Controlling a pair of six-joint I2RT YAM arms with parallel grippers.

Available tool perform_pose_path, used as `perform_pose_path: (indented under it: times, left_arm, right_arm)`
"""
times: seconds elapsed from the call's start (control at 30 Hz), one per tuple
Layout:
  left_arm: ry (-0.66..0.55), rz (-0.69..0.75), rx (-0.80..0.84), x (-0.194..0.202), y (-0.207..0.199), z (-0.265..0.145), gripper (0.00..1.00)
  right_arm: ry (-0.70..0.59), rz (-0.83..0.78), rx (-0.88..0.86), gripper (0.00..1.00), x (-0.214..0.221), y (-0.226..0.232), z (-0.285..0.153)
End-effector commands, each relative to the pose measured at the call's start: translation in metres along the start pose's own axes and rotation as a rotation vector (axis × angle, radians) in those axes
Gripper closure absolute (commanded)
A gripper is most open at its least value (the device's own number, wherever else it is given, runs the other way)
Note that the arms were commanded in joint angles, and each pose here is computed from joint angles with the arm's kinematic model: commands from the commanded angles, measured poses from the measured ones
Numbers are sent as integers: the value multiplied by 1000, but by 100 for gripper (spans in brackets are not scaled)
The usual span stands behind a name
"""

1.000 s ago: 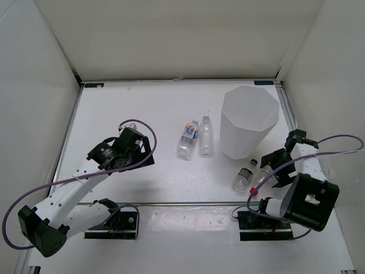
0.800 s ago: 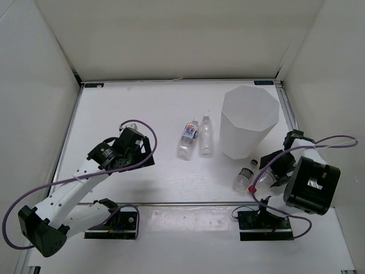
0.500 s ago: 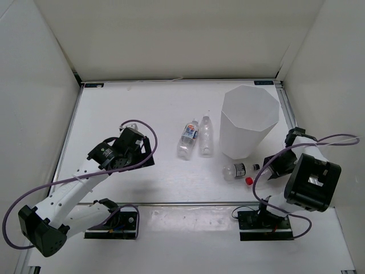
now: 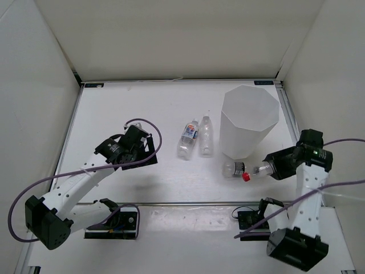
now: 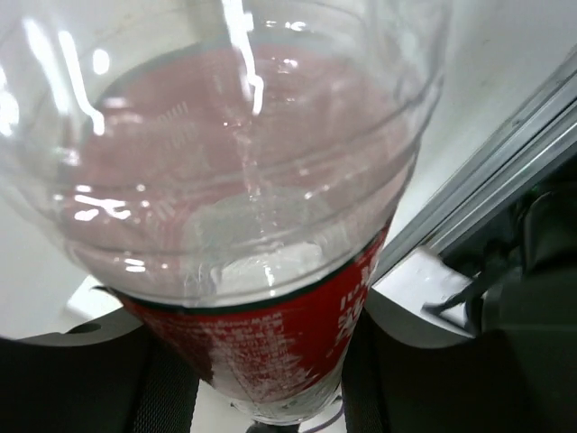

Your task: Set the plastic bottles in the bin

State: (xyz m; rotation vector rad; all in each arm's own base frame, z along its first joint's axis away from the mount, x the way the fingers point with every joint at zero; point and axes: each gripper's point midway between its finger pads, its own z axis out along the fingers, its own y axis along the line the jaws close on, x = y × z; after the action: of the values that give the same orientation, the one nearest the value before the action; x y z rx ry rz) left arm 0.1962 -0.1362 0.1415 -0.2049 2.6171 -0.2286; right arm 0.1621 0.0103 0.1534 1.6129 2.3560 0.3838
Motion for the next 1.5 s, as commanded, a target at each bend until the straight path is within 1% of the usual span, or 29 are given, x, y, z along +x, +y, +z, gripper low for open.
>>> perform_pose_path:
  times: [0.0,0.03,0.13,0.17,0.2,0.3,0.43,0.5,0.57,0.6,0.63,0.7,0.77,0.87,0.9,0.93,0.97,1.0,1.03,1.07,1.13,1.17,1.2,1.27,1.3,1.33,1.37,1.4,1.47]
  left_arm:
    - [-29,-6,41,-14,-11,-5,0]
    - [-23,-6,47,-13,-12,-6,0]
    - [-23,4,47,-16,-15,-3,0]
    - [-29,3,40,-17,-14,-3,0]
    - [-38,12,30,-20,-14,-2,0]
    - [-48,36,21,-26,-15,-2,0]
    - [-48,35,35,-27,-18,-4,0]
    - [-48,35,35,-27,-18,-4,0]
    - [-32,39,21,-24,-16,-2,0]
    - [-32,39,21,-24,-16,-2,0]
    - [-33,39,22,-26,-16,-5,0]
    - [-26,31,17,-24,-15,-5,0]
    - [-18,33,10,-22,-13,-5,0]
    - [-19,24,-5,-22,-10,-5,0]
    - [-26,22,0,-24,-12,-7,0]
    - [-32,22,-6,-25,-11,-7,0]
    - [-40,20,0,-27,-13,-7,0]
    - [-46,6,7,-28,-14,-9,0]
    - [-73,0,14,-34,-16,-8,0]
    - [-93,-4,17,-39,-18,-8,0]
    - [-137,11,54,-48,-25,-8,0]
    - [-169,27,78,-52,-28,-8,0]
    - [-252,52,130,-68,-41,-10,0]
    - [-314,40,160,-75,-49,-5,0]
    - [-349,56,183,-84,-55,-7,0]
    - [-372,63,197,-91,-62,-3,0]
    - [-388,73,207,-104,-72,-8,0]
    - [-335,111,175,-103,-79,14,0]
    - [-286,183,166,-105,-89,27,0]
  right_arm:
    - [8,-19,-117,74,24,11,-61]
    - [-57,-55,-210,74,20,27,-93]
    - [-153,-126,-368,74,17,55,-147]
    - [-227,-172,-464,75,10,75,-180]
    - [-261,-185,-503,77,5,84,-194]
    - [-360,-254,-598,77,-14,118,-229]
    - [-458,-310,-673,77,-53,164,-239]
    - [-465,-321,-690,77,-63,179,-236]
    - [-448,-366,-678,77,-66,198,-225]
    - [-481,-405,-672,75,-69,206,-224]
    - [-528,-407,-603,74,-84,210,-211]
    - [-555,-501,-571,71,-82,227,-201]
    - [-597,-555,-544,68,-76,238,-200]
    - [-597,-634,-519,60,-55,248,-189]
    - [-626,-644,-499,53,-55,248,-189]
    - [-613,-686,-500,48,-43,252,-185]
    - [-622,-728,-493,40,-40,255,-184]
    - [-635,-760,-498,0,-36,256,-188]
    - [-636,-798,-520,0,-29,261,-196]
    - [-663,-803,-492,0,-33,262,-199]
    - [-665,-791,-472,0,-33,250,-214]
    - [-675,-784,-490,0,-33,247,-225]
    - [-665,-776,-511,0,-30,244,-229]
    - [-639,-780,-605,0,-17,237,-242]
    - [-628,-787,-626,0,-13,234,-243]
    - [-612,-796,-619,0,-11,233,-232]
    - [-610,-787,-624,0,-10,225,-233]
    - [-608,-787,-601,0,-11,223,-226]
    - [-622,-807,-588,0,-14,220,-225]
